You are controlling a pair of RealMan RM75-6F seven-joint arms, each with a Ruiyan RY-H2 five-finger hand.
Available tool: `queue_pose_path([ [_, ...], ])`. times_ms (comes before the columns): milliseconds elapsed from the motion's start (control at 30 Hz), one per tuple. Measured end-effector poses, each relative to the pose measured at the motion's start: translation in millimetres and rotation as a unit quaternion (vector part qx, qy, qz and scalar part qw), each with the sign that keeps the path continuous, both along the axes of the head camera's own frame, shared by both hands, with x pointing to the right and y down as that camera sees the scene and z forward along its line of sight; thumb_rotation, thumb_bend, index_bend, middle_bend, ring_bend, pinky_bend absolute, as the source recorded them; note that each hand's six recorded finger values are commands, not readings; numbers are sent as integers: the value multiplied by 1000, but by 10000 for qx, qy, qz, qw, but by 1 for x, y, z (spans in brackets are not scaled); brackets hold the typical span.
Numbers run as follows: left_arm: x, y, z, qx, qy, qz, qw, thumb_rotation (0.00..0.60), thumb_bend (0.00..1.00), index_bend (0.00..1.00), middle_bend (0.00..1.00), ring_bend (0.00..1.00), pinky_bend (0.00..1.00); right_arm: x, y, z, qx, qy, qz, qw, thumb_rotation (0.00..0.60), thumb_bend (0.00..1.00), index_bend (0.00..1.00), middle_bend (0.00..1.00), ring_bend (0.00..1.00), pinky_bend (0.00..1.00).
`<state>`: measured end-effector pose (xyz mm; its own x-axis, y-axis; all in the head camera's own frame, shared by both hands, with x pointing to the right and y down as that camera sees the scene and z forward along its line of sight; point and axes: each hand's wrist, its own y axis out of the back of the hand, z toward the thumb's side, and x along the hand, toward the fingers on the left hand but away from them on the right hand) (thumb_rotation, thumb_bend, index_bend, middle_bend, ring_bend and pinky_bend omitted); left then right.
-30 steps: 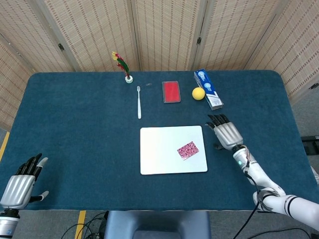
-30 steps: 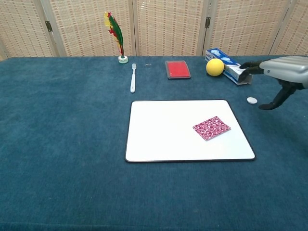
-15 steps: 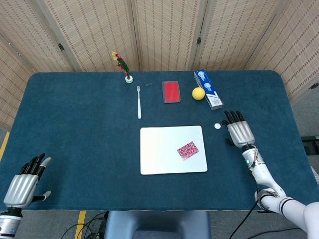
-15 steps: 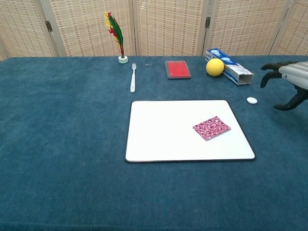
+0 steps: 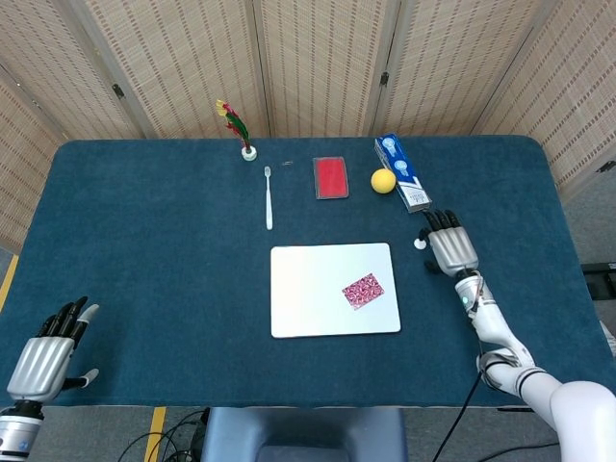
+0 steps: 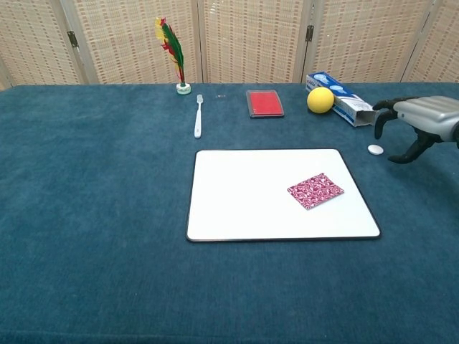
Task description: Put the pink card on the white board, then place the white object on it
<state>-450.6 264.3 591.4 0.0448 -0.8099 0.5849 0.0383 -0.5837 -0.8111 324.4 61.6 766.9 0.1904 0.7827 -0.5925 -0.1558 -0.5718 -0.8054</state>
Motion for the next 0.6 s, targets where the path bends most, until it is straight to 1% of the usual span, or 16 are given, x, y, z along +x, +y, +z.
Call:
queue_pose_path([
  [233,-2,-1,0,6,-30,-28,10000,600,170,98,0,0,190,-4,-7,3,-20,10,34,10000,600,187,406,68,0,0],
  [433,-2,-1,0,2,-38,-28,10000,600,169,98,0,0,190,6,-9,4,-25,109,114,9999,600,187,406,67,0,0],
  [600,-1,-1,1,8,-66,2,10000,600,170,98,0,0,190,14,-12,7,-101,141,243,9996,600,187,406,67,0,0],
])
